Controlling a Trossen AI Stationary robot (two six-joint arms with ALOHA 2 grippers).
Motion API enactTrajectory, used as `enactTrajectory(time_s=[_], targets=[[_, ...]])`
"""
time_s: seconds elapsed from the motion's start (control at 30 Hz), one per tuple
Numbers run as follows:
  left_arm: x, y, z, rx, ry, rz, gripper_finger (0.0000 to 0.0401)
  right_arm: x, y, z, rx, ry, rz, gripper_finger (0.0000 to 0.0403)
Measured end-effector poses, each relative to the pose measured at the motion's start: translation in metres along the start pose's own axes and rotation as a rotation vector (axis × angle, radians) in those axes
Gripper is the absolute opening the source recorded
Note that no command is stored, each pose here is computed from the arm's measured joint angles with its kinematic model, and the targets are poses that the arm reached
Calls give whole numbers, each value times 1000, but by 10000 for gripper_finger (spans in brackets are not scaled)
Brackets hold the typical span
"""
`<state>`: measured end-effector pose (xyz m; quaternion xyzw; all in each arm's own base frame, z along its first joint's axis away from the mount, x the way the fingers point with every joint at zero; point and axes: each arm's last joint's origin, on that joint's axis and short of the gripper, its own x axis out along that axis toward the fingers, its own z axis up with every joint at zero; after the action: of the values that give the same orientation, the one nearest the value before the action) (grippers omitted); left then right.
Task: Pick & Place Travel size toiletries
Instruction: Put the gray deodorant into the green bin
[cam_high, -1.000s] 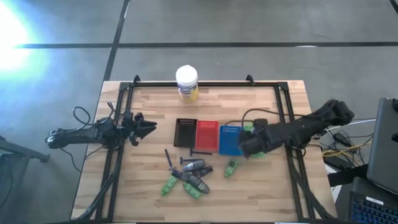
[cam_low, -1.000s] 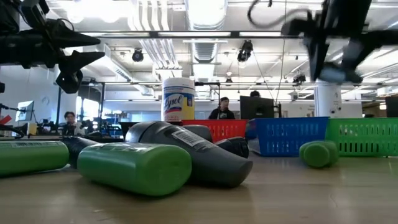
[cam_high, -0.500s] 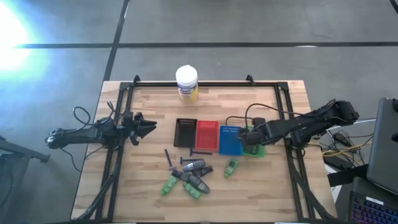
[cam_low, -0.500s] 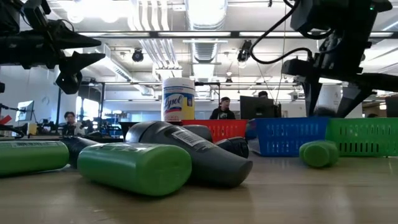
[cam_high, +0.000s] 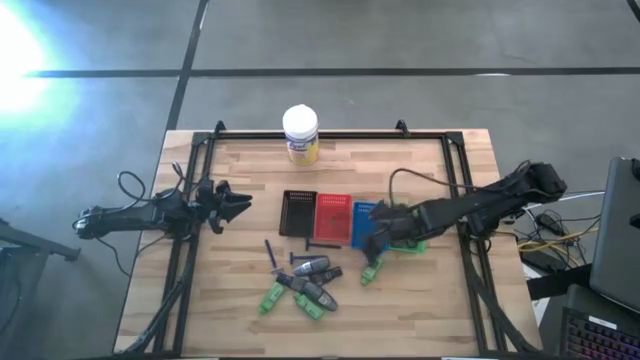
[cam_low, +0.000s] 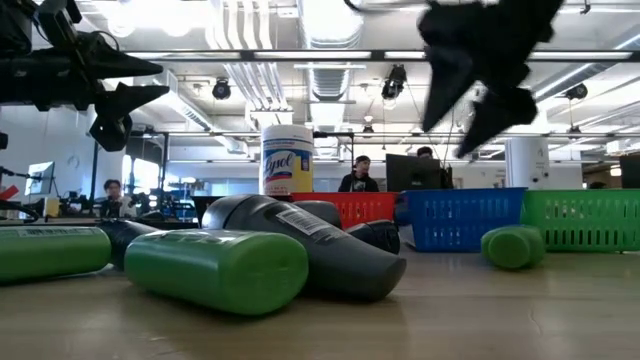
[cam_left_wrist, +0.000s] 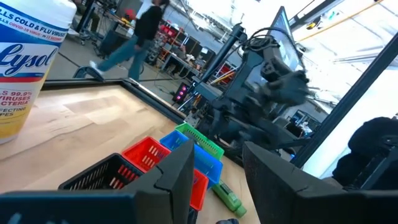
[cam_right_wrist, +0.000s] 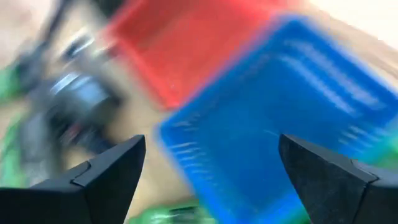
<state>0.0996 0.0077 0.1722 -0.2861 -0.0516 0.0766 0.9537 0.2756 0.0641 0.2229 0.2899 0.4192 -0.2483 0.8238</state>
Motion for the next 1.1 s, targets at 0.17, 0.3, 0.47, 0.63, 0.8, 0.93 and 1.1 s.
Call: enactTrajectory(time_s=[0.17,0.3,0.47,0.63,0.8,0.93,1.1], targets=[[0,0,0,0,0,0,142,24,40,10,-176,123,84,351],[0,0,0,0,0,0,142,46,69,12,-312,218,134,338],[0,0,0,0,0,0,142,64,108,4,-449,234,176,327],[0,0,0,0,0,0,142,83,135,-2,-463,235,177,331],[0,0,0,0,0,0,142,95,157,-15,-455,248,188,341],[0,0,0,0,1,0,142,99,167,-22,-415,213,165,347],[0,0,0,-7,2,0,142,105,165,-26,-313,145,71,342]])
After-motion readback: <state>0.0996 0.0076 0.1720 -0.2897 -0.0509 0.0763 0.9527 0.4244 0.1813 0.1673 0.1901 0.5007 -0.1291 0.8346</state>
